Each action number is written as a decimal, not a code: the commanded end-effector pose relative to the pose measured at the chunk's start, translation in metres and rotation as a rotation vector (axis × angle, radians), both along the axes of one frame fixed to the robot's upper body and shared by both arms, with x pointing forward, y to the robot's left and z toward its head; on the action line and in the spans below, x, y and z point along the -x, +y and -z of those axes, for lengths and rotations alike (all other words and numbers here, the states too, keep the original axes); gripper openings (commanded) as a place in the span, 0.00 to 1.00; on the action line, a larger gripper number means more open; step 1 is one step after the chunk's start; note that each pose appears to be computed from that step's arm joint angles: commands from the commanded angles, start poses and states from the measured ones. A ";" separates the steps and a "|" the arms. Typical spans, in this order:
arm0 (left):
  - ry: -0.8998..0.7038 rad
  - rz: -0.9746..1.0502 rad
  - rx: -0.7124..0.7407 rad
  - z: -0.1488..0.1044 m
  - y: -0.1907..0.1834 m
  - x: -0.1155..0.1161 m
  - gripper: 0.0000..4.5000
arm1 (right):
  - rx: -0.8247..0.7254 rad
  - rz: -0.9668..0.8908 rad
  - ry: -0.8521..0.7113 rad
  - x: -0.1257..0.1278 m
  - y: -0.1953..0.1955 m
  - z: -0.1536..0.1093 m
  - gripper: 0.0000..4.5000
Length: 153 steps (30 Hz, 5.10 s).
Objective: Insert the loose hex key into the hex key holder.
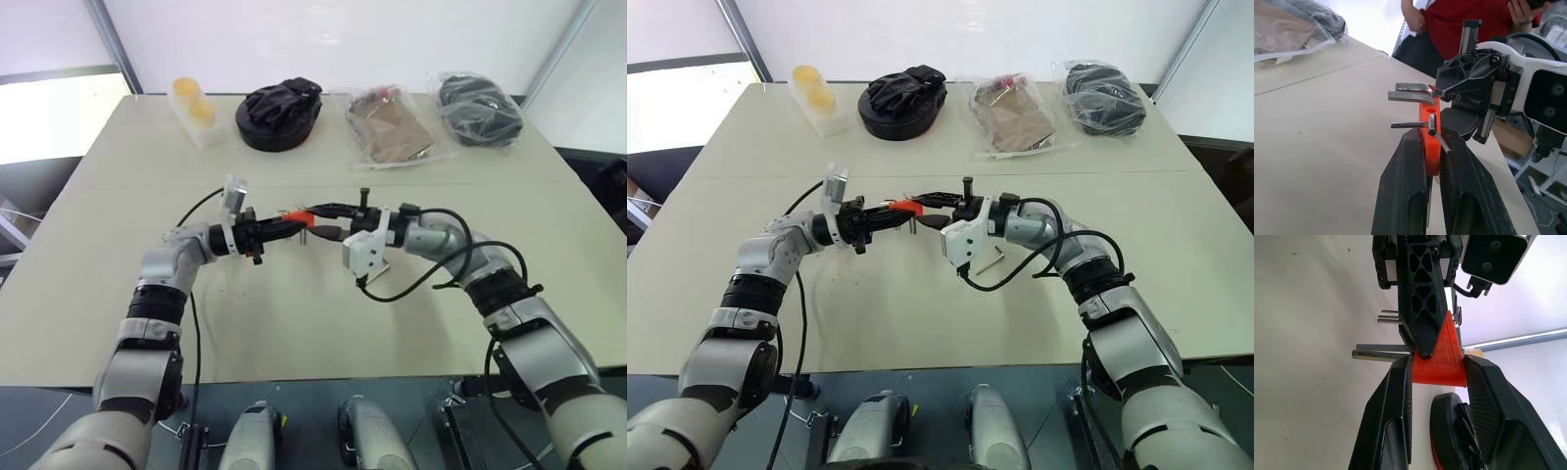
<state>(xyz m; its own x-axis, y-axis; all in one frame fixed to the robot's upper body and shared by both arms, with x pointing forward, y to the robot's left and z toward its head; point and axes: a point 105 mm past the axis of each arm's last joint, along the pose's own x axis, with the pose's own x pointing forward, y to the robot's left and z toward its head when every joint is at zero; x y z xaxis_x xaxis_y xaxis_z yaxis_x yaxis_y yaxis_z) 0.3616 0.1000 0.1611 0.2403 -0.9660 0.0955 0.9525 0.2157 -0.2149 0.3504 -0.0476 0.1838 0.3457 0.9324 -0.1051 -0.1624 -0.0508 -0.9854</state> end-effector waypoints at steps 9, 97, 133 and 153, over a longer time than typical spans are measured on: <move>-0.049 -0.039 0.004 -0.011 0.000 -0.006 0.01 | -0.019 -0.058 -0.039 0.015 0.008 -0.007 0.23; -0.271 -0.465 -0.063 0.023 -0.017 0.010 0.00 | -0.855 1.055 1.451 0.017 -0.059 0.086 0.99; -0.254 -0.500 -0.050 0.028 -0.017 0.008 0.00 | -0.685 1.031 1.520 0.031 -0.034 0.106 0.86; -0.229 -0.411 -0.074 0.030 -0.012 0.015 0.00 | -0.816 0.737 1.263 -0.015 -0.020 0.053 0.01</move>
<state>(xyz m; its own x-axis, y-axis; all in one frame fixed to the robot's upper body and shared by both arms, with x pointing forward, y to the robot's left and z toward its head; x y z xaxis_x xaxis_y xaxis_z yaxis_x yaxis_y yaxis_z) 0.3502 0.0888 0.1170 0.6272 -0.7730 0.0959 0.7767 0.6299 -0.0024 0.3543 -0.0765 0.0914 0.7535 0.5101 -0.4148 -0.5491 0.8352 0.0298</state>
